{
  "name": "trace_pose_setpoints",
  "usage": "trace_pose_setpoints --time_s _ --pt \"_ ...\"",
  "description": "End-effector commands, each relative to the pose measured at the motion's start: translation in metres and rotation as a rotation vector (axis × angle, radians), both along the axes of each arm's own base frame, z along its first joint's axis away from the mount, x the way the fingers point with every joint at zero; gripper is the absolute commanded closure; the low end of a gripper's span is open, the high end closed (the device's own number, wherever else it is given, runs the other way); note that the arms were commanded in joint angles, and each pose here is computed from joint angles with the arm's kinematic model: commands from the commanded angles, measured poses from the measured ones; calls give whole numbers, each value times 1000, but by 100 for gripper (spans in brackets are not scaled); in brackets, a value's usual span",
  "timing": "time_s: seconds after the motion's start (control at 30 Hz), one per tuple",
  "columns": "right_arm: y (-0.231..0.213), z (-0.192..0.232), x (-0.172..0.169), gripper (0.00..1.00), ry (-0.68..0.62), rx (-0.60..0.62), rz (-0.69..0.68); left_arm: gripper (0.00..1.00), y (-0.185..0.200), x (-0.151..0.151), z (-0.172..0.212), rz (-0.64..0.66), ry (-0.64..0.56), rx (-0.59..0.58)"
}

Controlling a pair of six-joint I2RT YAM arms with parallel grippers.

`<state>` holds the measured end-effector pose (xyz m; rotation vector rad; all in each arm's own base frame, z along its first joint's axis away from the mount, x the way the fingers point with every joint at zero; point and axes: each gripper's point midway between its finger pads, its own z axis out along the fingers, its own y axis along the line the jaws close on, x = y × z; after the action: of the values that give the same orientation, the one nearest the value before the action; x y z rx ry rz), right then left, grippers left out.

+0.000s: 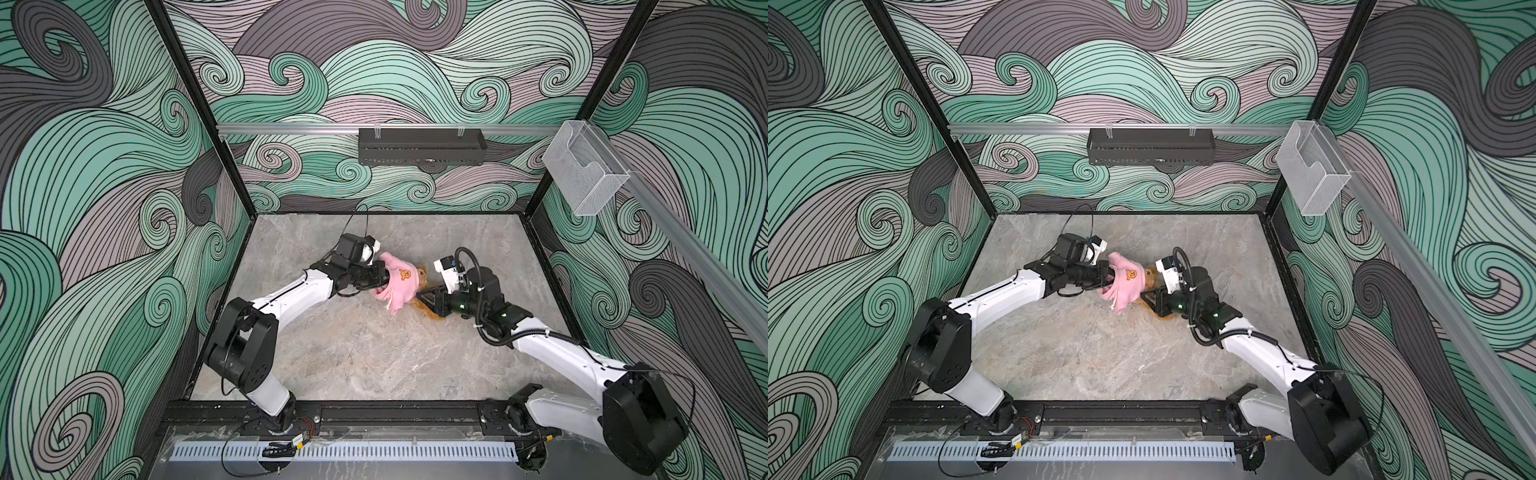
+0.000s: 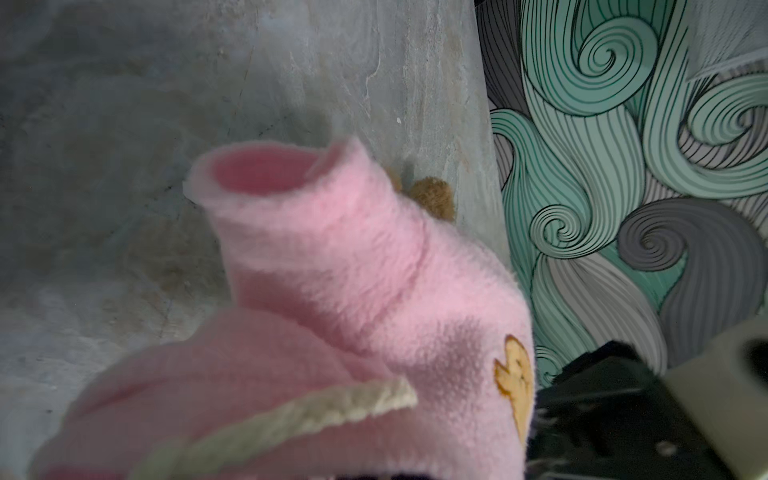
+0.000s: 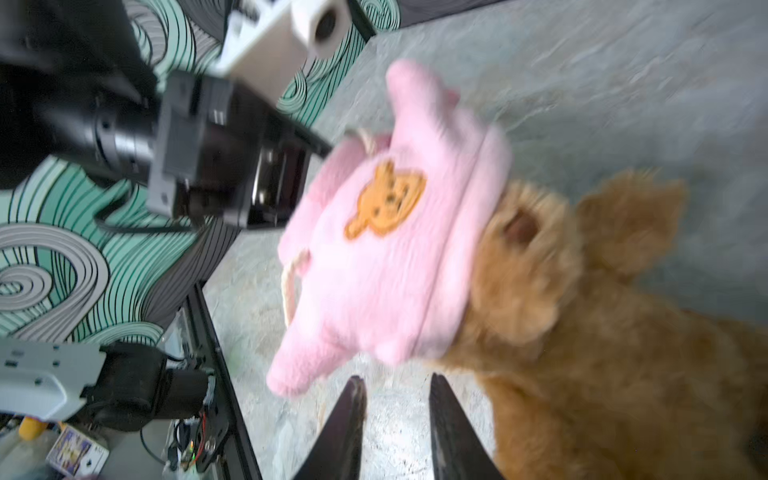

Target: Dress the teddy bear

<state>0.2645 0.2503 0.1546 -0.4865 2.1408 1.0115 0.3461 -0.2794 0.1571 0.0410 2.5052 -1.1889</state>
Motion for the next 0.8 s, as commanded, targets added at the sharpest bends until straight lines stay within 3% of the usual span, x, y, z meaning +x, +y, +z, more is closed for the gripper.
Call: trace_pose_setpoints --time_s 0.0,0.37,0.77 --pt "10 4 -2 70 -108 19 10 100 -8 -3 12 22 177 -183" --pt "31 -16 -9 80 -278 -59 26 100 -1 -1 8 162 440 -330" --pt "36 -21 22 82 -333 -54 -105 100 -9 0 11 175 519 -401"
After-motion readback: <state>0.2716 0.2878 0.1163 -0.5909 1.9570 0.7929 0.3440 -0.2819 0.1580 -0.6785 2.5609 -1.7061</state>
